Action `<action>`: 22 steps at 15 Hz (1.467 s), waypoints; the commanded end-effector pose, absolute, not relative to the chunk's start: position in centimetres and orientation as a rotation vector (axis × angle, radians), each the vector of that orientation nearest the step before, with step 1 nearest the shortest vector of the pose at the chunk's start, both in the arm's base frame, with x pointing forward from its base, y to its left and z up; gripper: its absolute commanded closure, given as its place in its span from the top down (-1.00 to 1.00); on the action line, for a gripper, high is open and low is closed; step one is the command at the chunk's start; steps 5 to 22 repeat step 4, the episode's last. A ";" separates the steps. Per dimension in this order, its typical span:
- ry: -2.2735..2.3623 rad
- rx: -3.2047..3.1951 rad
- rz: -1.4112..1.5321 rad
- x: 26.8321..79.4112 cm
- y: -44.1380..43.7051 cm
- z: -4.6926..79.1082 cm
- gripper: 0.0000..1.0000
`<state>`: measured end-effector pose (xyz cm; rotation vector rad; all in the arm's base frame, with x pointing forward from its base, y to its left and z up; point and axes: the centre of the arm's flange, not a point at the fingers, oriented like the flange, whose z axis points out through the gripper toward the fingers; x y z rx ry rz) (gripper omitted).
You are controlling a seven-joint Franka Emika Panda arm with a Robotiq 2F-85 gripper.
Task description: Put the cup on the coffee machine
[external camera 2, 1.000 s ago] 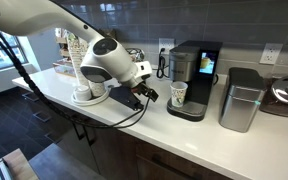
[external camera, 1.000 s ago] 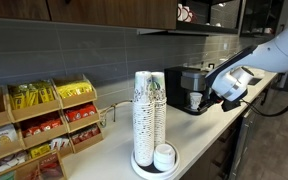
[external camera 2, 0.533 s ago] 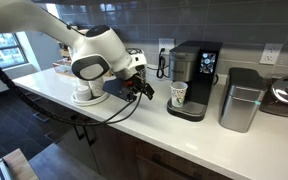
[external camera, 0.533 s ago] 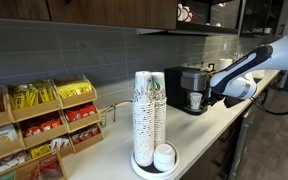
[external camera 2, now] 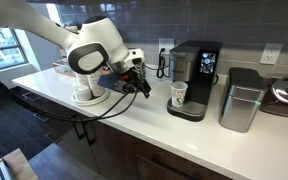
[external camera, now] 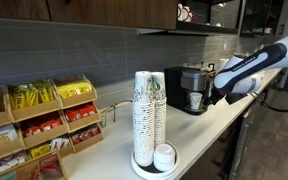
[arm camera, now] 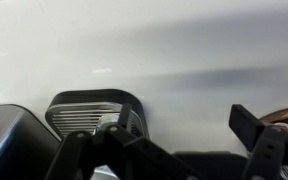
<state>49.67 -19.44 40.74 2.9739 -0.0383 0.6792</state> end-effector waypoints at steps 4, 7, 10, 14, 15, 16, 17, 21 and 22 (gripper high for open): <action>-0.033 2.974 0.682 49.8 -19.3 40.9 1.00; -0.033 2.974 0.682 49.8 -19.3 40.9 1.00; -0.033 2.974 0.682 49.8 -19.3 40.9 1.00; -0.033 2.974 0.682 49.8 -19.3 40.9 1.00; -0.033 2.974 0.682 49.8 -19.3 40.9 1.00; -0.033 2.974 0.682 49.8 -19.3 40.9 1.00; -0.033 2.974 0.682 49.8 -19.3 40.9 1.00; -0.033 2.974 0.682 49.8 -19.3 40.9 1.00; -0.033 2.974 0.682 49.8 -19.3 40.9 1.00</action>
